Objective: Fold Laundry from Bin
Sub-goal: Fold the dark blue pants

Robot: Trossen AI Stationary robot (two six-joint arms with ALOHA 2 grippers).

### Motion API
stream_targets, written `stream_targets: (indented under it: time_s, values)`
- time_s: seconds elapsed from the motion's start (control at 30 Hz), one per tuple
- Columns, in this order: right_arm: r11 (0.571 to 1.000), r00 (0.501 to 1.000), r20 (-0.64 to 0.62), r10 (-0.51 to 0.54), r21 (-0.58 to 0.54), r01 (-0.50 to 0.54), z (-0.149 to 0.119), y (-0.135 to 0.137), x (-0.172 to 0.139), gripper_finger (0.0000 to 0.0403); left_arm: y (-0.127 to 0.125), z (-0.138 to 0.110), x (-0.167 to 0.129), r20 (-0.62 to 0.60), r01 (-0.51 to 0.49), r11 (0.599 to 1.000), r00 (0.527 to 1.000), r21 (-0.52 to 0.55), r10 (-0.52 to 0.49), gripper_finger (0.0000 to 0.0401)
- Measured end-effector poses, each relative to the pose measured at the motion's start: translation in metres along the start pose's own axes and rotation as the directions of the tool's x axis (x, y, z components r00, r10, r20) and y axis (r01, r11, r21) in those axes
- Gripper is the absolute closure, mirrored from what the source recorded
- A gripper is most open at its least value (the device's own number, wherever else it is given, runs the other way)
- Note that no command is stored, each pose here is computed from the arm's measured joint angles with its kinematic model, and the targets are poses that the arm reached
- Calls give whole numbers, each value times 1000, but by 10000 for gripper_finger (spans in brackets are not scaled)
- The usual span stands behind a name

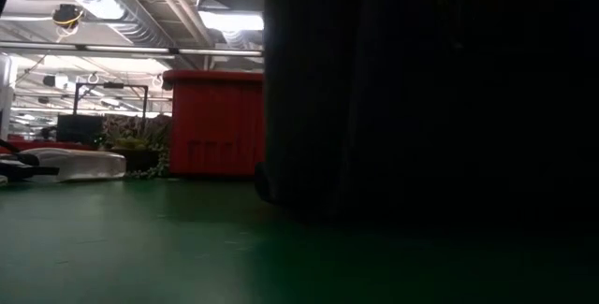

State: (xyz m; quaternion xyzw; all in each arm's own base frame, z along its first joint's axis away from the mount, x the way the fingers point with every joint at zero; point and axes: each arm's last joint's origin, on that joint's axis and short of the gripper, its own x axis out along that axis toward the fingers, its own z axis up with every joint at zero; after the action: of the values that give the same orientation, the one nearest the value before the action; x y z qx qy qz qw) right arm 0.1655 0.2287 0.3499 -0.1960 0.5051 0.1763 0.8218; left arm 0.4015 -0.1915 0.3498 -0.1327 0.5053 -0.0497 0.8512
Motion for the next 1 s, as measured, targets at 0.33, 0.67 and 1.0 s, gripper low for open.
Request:
stream_targets:
  time_s: [0.33,0.67,1.0]
  values:
    - [969,996,-61,-60,238,73,-63,-22,13,331,54,22,-6,-7,-127,992,992,13,127,401]
    - [834,969,-24,-247,503,225,-135,-61,17,331,126,50,-15,51,-339,941,939,-18,339,401]
    - [708,915,-161,-369,589,389,-174,-91,37,331,183,65,10,18,-492,870,870,17,492,401]
